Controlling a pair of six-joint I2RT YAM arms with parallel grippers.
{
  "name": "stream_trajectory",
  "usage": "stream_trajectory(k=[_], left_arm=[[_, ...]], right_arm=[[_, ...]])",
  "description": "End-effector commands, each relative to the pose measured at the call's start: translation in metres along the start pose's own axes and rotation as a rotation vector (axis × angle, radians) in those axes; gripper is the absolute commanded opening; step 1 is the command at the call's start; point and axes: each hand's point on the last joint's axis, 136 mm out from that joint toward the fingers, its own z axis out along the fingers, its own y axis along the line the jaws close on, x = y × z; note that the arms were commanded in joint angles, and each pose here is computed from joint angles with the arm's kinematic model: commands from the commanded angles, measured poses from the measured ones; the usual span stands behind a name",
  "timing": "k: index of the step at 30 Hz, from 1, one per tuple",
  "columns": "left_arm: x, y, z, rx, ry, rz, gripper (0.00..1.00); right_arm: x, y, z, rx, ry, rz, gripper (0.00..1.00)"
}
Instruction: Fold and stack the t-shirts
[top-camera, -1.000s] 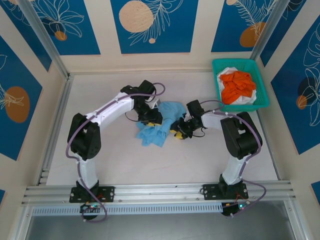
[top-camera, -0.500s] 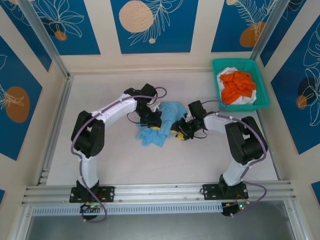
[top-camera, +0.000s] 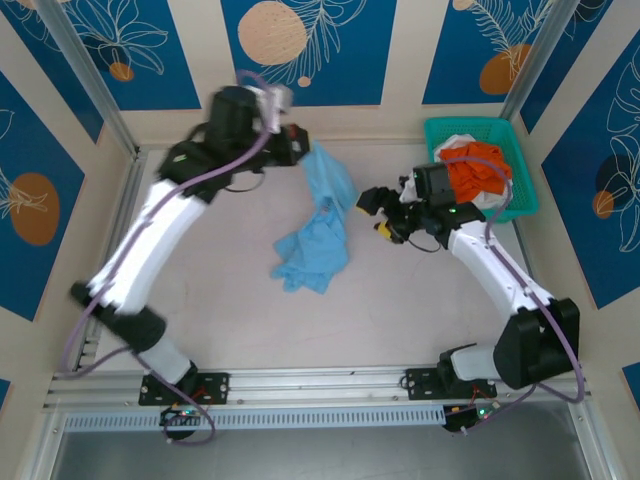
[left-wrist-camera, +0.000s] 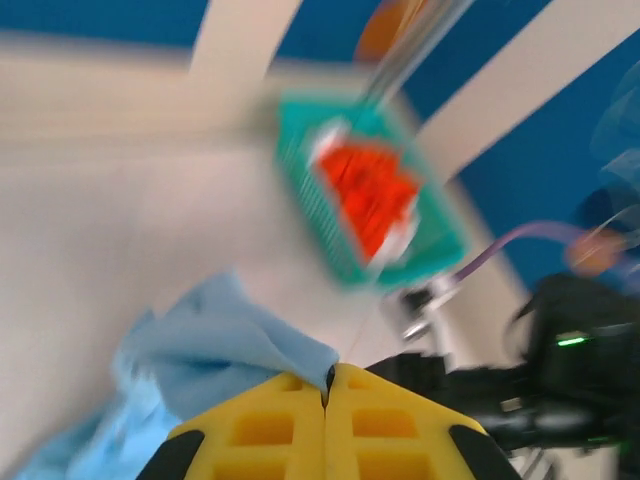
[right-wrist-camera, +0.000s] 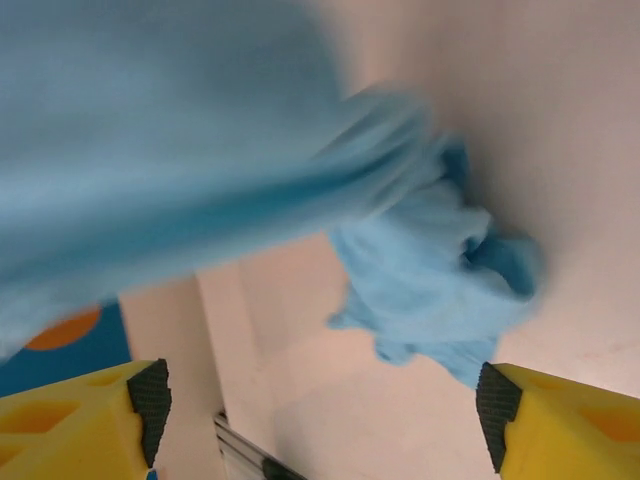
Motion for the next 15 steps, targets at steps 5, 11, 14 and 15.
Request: stream_trajectory(k=[5, 11, 14, 15], left_arm=[[-0.053, -0.033, -0.099, 0.068, -0.309, -0.018, 0.0], [-0.052, -0.032, -0.115, 0.049, -0.311, -0.029, 0.0], [-0.047, -0.027, -0.112, 0.022, -0.284, -0.039, 0.0], [-0.046, -0.023, -0.11, 0.0, -0.273, -0.043, 0.0]], right_arm=[[0.001, 0.035, -0.023, -0.057, 0.02, -0.027, 0.9], [0.029, 0.08, 0.002, -0.216, 0.195, -0.069, 0.91], [0.055, 0.106, 0.022, -0.257, 0.322, -0.133, 0.9], [0.061, 0.11, 0.026, -0.255, 0.348, -0.144, 0.9]])
